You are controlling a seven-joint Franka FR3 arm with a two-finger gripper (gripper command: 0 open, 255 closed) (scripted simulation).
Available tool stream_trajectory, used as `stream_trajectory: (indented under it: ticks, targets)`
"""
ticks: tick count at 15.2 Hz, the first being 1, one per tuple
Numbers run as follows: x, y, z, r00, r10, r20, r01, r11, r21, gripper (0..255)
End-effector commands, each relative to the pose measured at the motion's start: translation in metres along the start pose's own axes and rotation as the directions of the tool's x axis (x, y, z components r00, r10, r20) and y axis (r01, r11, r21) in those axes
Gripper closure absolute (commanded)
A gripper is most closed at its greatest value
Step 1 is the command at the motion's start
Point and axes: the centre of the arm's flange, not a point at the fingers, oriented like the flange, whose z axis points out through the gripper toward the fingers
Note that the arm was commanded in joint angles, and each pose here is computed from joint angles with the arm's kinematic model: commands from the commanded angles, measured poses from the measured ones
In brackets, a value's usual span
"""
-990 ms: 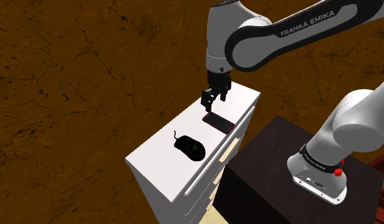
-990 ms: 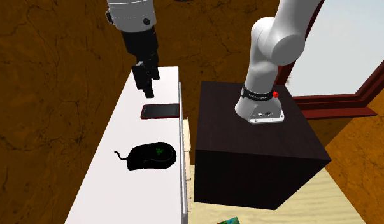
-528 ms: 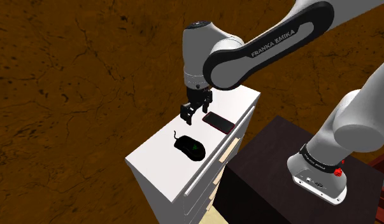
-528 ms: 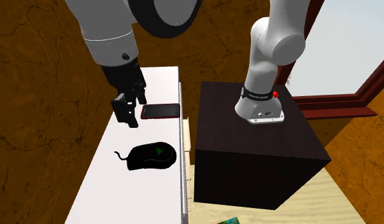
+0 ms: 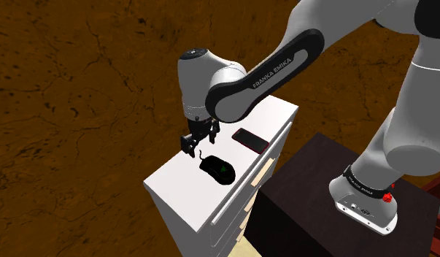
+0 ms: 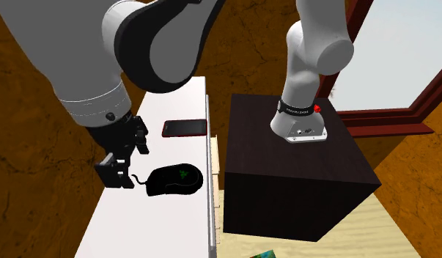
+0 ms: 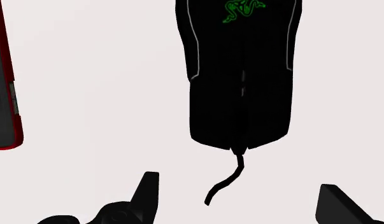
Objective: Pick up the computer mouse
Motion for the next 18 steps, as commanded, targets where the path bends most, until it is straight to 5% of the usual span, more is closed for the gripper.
stream_trajectory:
  ticks: [1, 8, 9, 18]
  targets:
    - [0.003, -0.004, 0.013, 1.000, 0.002, -0.001, -0.002, 1.000, 0.000, 0]
    - [0.004, -0.004, 0.043, 1.000, 0.002, -0.001, -0.002, 1.000, 0.000, 0]
    - [0.004, -0.003, 0.043, 1.000, 0.002, -0.001, -0.002, 1.000, 0.000, 255]
    - [0.004, -0.004, 0.043, 1.000, 0.002, -0.001, -0.002, 1.000, 0.000, 255]
